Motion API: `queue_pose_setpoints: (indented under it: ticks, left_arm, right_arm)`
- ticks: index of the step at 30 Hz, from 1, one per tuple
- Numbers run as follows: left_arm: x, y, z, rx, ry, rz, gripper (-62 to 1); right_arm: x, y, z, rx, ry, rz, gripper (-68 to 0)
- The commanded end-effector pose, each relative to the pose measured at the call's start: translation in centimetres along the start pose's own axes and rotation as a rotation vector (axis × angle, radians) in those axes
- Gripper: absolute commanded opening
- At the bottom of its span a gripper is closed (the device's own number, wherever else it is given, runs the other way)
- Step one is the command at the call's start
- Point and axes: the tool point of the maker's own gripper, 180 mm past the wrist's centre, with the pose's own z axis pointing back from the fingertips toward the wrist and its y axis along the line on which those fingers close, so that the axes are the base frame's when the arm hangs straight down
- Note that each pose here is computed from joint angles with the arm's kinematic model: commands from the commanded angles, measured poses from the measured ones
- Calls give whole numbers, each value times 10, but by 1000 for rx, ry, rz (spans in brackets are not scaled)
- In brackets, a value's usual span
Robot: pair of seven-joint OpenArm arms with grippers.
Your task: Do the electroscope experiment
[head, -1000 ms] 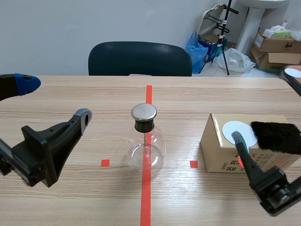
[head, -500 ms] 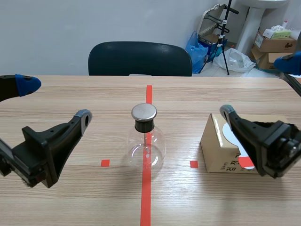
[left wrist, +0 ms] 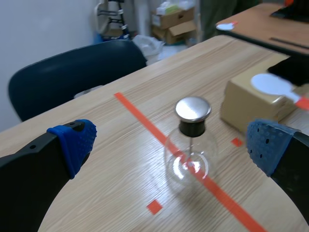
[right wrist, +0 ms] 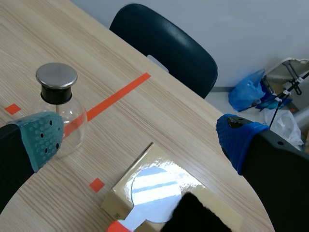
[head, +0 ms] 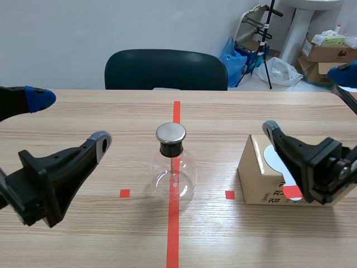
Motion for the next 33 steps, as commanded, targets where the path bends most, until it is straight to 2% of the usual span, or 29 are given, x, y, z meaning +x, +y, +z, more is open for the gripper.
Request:
queue_pose_setpoints:
  ticks: [1, 5, 11, 33]
  left_arm:
    - [7, -2, 1, -15, -21, 14, 14]
    - [8, -3, 2, -40, -14, 4, 14]
    - [4, -3, 2, -45, 6, -2, 14]
    - [2, -3, 2, -45, 19, -3, 14]
  right_arm:
    - [-2, 0, 0, 0, 17, -4, 4]
    - [-14, 0, 1, 0, 83, -4, 4]
    - [-24, 0, 2, 0, 141, -4, 4]
    - [-23, 0, 2, 0, 135, -4, 4]
